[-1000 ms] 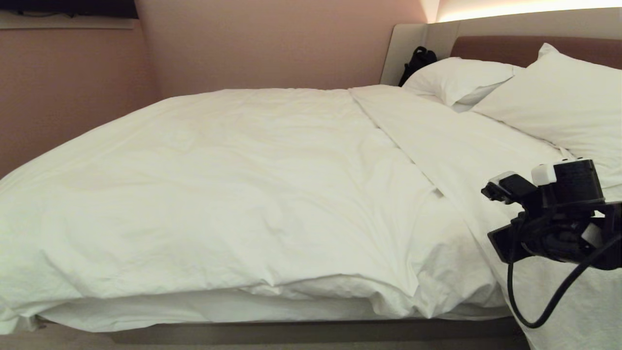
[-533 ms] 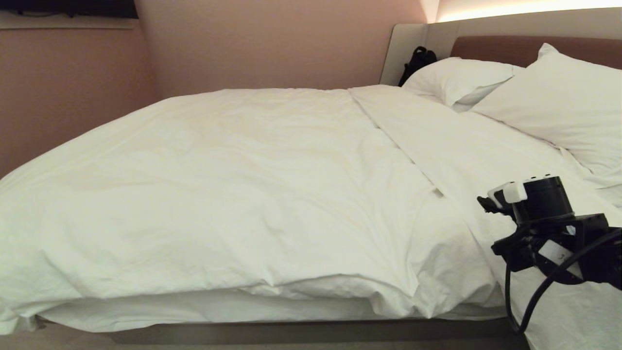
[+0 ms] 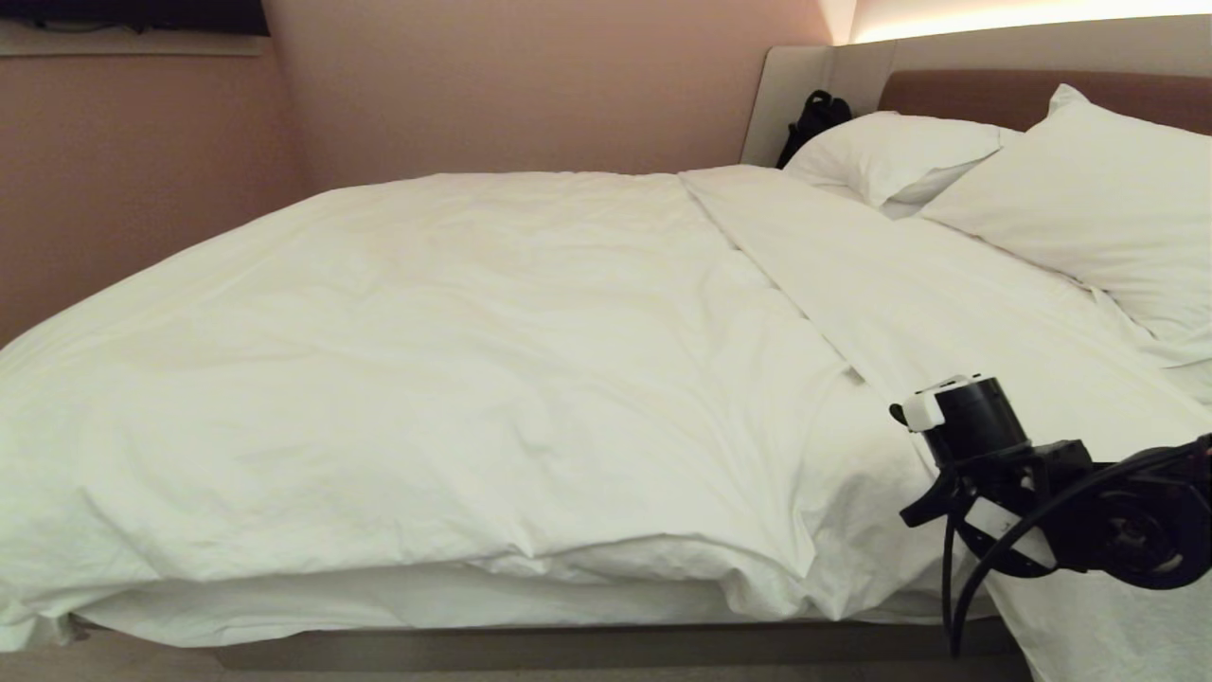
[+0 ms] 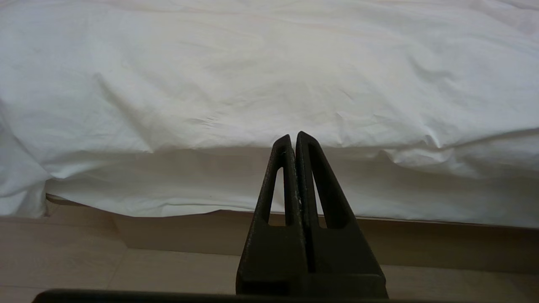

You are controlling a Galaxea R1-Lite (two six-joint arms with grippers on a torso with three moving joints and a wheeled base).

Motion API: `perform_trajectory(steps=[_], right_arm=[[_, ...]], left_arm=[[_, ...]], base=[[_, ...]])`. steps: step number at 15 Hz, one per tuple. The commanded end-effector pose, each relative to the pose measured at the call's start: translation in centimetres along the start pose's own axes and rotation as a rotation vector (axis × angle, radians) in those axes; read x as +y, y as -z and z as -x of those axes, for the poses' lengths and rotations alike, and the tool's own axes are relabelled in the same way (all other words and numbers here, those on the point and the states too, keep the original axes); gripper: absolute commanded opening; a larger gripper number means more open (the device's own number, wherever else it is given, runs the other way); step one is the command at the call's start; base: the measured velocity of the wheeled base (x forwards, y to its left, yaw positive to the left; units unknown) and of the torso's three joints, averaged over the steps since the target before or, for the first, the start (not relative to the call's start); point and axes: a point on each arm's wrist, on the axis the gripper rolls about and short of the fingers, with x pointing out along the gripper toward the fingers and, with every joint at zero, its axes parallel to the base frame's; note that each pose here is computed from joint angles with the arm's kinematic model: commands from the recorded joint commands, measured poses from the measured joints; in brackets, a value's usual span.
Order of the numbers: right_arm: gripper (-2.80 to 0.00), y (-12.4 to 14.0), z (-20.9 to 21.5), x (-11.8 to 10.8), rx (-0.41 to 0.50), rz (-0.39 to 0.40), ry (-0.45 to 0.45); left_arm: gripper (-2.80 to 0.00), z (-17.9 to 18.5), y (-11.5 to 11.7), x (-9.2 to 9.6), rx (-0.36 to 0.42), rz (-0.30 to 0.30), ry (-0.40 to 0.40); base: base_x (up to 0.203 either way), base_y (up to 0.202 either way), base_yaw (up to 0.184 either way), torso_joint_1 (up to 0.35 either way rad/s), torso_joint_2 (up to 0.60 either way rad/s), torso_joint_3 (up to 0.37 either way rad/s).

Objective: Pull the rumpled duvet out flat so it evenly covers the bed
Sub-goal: Flatten the corners of the folded blanket

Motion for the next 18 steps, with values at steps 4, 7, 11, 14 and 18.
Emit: perform_trajectory(steps=[4,7,11,14,18], right_arm=[[0.00,-0.2,-1.6,2.6,-0.004,-0.013,0.006],[0.00,-0.4,-1.6,3.6,-0.033,-0.029,-0.003],[0.00,-0.4,-1.1,3.9,-0.043,-0.032,-0.011],[0.00,-0.5,-1.2,4.2,-0.043,-0.027,-0.007],[0.00,-0.8,-2.2,3.4,-0.021,-0.039,0.025]], left_arm=[[-2.80,0.0,0.0,0.0,0.000,0.001,-0.001],[-2.80,0.0,0.0,0.0,0.000,0.001,-0.001],[-2.80,0.0,0.0,0.0,0.000,0.001,-0.001],[-2.80,0.0,0.0,0.0,-0.001,0.001,-0.001],[-2.80,0.0,0.0,0.0,-0.001,0.001,-0.001]], base=[[0.000,0.000,0.000,0.000,0.00,0.000],[0.000,0.000,0.000,0.000,0.00,0.000],[0.000,0.000,0.000,0.000,0.00,0.000],[0.000,0.000,0.000,0.000,0.00,0.000],[0.000,0.000,0.000,0.000,0.00,0.000]])
